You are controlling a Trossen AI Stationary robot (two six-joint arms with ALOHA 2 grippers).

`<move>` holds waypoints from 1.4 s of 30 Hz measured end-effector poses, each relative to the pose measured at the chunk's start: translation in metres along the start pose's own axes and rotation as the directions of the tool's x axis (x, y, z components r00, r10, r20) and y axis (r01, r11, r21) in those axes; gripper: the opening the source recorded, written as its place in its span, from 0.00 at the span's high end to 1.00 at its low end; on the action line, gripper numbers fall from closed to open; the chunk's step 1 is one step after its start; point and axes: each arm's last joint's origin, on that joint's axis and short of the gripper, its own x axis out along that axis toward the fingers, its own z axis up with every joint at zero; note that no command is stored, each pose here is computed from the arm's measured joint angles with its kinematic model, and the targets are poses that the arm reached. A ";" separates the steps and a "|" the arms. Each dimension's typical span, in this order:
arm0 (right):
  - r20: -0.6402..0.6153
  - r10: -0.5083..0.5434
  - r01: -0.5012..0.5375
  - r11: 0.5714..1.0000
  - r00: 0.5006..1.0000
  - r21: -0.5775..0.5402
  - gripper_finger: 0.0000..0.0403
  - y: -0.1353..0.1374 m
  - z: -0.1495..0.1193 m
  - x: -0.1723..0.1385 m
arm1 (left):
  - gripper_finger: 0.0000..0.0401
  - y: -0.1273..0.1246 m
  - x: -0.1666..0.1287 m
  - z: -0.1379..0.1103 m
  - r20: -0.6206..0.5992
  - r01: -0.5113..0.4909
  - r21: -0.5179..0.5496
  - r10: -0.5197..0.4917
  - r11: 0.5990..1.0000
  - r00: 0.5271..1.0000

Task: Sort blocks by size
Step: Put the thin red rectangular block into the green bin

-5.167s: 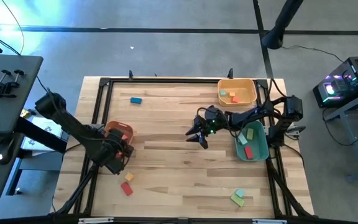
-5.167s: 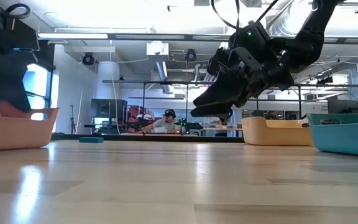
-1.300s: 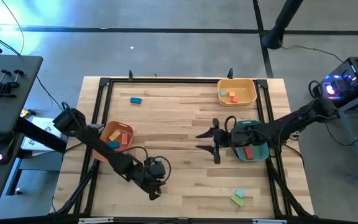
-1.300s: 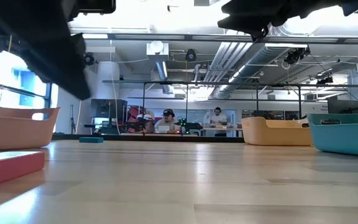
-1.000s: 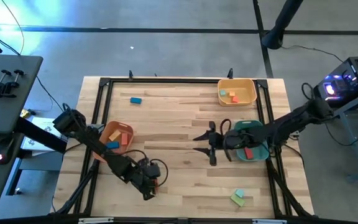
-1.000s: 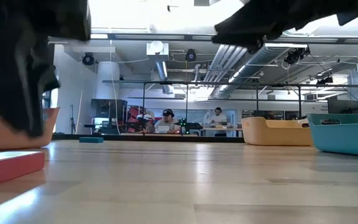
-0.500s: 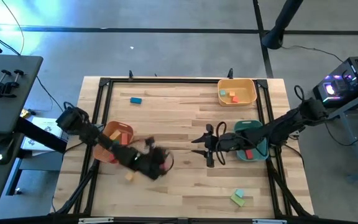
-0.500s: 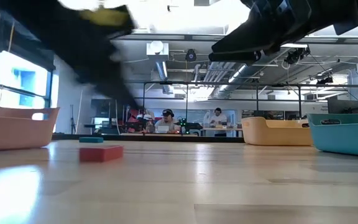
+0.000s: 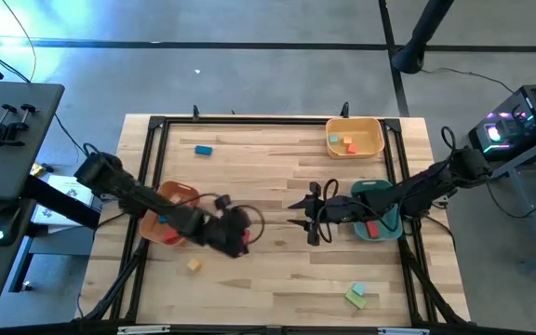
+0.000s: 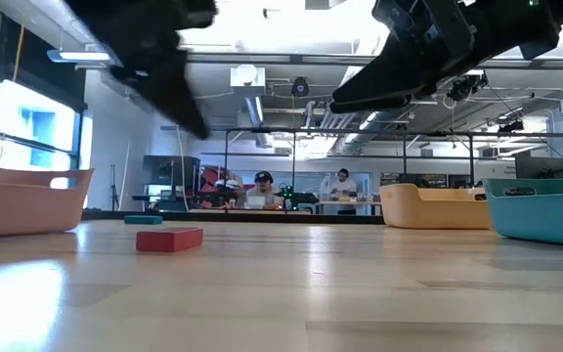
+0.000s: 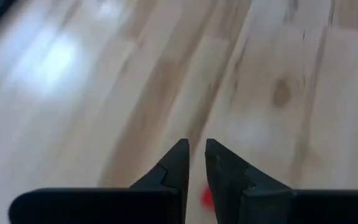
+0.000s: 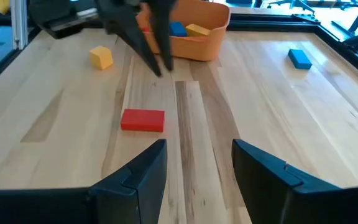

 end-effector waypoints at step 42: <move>-0.070 0.338 -0.340 0.870 0.938 -0.357 0.56 -0.019 -0.038 0.074 | 0.97 0.022 0.013 0.022 0.175 -0.093 0.181 0.061 0.979 0.983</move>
